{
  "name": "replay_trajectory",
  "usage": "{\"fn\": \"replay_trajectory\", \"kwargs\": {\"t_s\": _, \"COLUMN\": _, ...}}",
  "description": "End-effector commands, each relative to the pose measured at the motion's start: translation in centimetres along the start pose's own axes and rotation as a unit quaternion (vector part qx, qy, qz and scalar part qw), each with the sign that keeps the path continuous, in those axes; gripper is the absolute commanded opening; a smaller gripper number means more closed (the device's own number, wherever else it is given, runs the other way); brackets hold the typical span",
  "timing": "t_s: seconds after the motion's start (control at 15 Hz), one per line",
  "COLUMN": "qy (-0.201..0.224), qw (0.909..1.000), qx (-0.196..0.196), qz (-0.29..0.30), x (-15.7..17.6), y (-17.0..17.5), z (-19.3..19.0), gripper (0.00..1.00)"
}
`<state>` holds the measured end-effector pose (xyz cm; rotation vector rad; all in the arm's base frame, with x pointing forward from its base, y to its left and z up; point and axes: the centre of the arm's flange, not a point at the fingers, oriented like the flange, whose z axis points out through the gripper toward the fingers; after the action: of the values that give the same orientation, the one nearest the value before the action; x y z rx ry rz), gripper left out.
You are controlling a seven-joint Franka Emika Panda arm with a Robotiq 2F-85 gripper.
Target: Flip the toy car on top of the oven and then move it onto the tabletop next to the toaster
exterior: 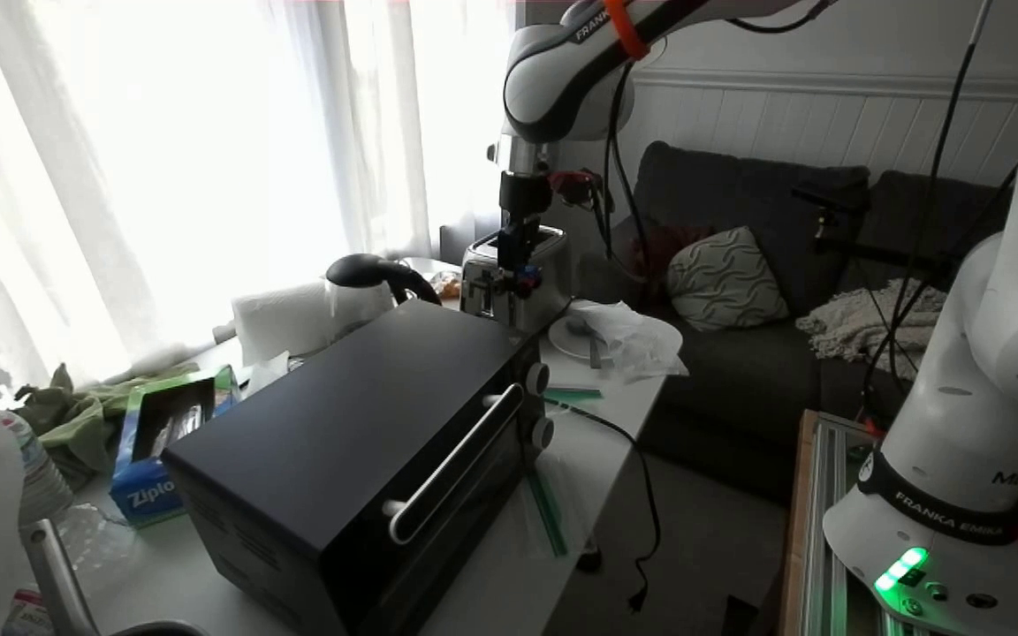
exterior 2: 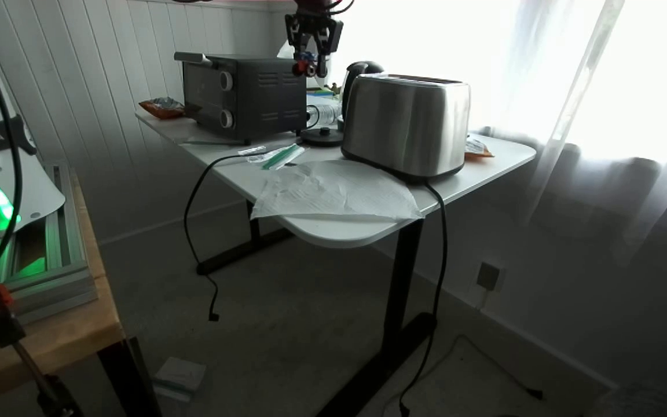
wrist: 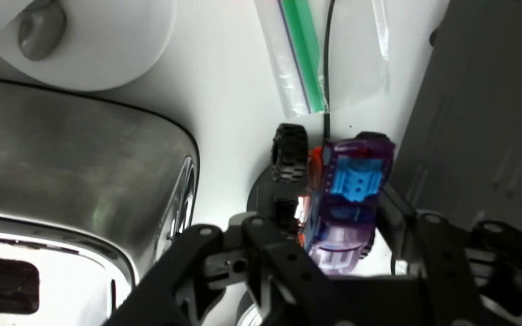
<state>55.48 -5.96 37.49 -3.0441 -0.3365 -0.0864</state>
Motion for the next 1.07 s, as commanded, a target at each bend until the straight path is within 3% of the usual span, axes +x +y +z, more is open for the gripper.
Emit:
{"fn": "replay_trajectory", "kwargs": {"t_s": 0.0, "qy": -0.014, "qw": 0.9996, "qx": 0.023, "qz": -0.008, "x": -0.6, "y": 1.9, "z": 3.0, "gripper": 0.32}}
{"fn": "replay_trajectory", "kwargs": {"t_s": 0.33, "qy": -0.028, "qw": 0.9981, "qx": 0.055, "qz": -0.006, "x": -3.1, "y": 3.8, "z": 9.1, "gripper": 0.32}}
{"fn": "replay_trajectory", "kwargs": {"t_s": 0.67, "qy": 0.015, "qw": 0.9964, "qx": 0.082, "qz": 0.018, "x": -5.2, "y": 4.8, "z": 13.5, "gripper": 0.32}}
{"fn": "replay_trajectory", "kwargs": {"t_s": 1.0, "qy": 0.045, "qw": 0.9959, "qx": 0.066, "qz": 0.043, "x": -6.4, "y": 5.1, "z": 16.2, "gripper": 0.32}}
